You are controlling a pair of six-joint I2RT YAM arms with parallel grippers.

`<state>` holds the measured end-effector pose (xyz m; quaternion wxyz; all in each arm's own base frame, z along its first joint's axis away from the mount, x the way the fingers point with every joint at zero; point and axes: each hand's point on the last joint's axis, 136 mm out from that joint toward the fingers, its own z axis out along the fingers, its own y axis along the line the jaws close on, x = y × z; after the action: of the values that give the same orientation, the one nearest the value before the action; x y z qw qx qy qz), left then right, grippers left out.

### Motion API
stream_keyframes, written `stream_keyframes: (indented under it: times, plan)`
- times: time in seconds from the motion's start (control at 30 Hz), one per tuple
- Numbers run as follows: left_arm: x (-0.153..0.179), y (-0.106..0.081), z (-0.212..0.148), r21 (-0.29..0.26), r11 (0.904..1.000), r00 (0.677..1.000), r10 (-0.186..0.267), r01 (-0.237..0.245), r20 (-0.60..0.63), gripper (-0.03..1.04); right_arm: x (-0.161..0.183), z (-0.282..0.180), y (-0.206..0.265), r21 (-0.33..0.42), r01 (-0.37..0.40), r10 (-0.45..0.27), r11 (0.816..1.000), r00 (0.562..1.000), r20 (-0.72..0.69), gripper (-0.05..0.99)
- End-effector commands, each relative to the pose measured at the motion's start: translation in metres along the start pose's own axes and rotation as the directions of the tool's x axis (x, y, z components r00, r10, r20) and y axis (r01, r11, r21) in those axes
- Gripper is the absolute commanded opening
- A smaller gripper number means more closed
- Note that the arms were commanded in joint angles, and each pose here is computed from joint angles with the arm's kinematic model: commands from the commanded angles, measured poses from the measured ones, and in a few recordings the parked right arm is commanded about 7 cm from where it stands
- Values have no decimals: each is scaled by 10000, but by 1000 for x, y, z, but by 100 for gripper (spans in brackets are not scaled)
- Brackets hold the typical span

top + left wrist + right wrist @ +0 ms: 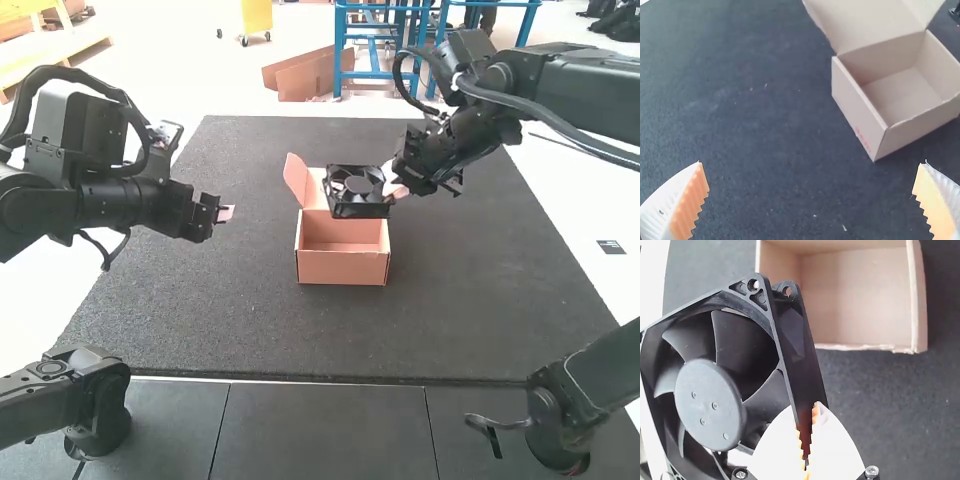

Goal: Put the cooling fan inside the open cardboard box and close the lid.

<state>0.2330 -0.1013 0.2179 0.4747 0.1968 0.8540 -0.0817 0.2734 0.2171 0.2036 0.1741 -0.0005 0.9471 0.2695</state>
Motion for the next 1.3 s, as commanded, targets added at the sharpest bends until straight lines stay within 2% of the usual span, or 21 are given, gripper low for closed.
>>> stream_keyframes:
  times: [0.0, 0.07, 0.37, 0.73, 1.27]
  plan:
    - [-12, -3, -9, 153, 9998, 9990, 115, -121, 422, 97, -15, -6, 18, -232, 63, -50, 9997, 9983, 581, -1]
    - [-13, -4, -9, 166, 9998, 9990, 122, -129, 423, 97, -19, -1, 19, -276, -242, 259, 9993, 9977, 630, -1]
    - [-14, -3, -9, 164, 9998, 9988, 121, -129, 469, 97, -46, 23, 19, -179, -755, 772, 9970, 9872, 1394, -1]
    - [-17, -3, -9, 159, 9998, 9982, 102, -111, 591, 97, -61, 61, 7, 438, -808, 726, 9958, 9837, 1642, -1]
    - [-21, -2, -8, 113, 9999, 9972, 75, -84, 741, 97, -46, 113, -23, 1331, -777, 672, 9880, 9944, 817, -1]
